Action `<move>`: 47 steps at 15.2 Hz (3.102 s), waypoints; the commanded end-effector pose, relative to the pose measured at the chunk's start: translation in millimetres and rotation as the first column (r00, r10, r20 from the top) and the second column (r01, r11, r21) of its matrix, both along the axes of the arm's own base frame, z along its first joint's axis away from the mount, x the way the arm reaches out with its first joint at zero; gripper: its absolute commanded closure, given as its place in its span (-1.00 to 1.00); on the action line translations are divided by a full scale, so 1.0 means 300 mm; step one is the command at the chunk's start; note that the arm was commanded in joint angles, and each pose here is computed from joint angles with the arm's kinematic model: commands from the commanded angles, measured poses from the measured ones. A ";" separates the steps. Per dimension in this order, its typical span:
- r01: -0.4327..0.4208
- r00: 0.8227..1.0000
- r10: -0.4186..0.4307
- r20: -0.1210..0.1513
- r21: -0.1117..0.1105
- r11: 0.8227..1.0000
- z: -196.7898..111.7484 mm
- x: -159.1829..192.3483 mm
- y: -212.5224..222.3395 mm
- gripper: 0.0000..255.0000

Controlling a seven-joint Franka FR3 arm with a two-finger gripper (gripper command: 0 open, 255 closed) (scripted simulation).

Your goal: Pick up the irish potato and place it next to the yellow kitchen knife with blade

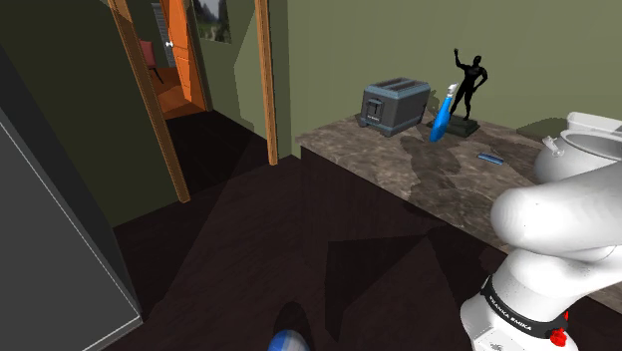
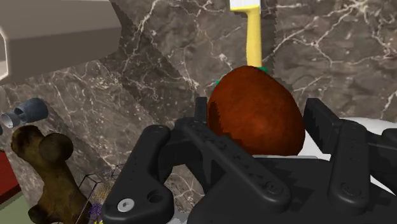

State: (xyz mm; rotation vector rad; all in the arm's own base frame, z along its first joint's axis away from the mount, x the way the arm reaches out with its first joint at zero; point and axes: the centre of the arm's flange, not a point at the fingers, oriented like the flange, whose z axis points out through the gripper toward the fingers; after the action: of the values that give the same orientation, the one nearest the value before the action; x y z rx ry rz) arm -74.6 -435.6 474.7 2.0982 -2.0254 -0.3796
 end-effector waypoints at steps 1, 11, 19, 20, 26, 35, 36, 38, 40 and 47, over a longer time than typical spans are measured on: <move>-0.001 1.000 0.001 0.000 0.000 1.000 -0.004 -0.091 0.003 1.00; -0.001 1.000 0.001 0.000 0.000 1.000 -0.002 -0.531 0.007 1.00; -0.001 1.000 0.001 0.000 0.000 1.000 -0.126 -0.577 0.007 1.00; -0.001 1.000 0.001 0.000 0.000 1.000 -0.143 -0.577 0.007 1.00; -0.001 1.000 0.001 0.000 0.000 1.000 -0.249 -0.577 0.007 1.00; -0.001 1.000 0.001 0.000 0.000 1.000 -0.407 -0.577 0.007 1.00; -0.001 1.000 0.001 0.000 0.000 1.000 -0.425 -0.577 0.007 1.00; -0.001 1.000 0.001 0.000 0.000 1.000 -0.467 -0.577 0.007 1.00; -0.001 1.000 0.001 0.000 0.000 1.000 -0.467 -0.577 0.007 1.00; -0.001 1.000 0.001 0.000 0.001 1.000 -0.467 -0.578 0.010 -1.00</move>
State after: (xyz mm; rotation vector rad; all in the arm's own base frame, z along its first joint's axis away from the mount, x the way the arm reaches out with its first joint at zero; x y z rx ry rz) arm -248.5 -434.2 337.5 2.0966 -2.0195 -0.3760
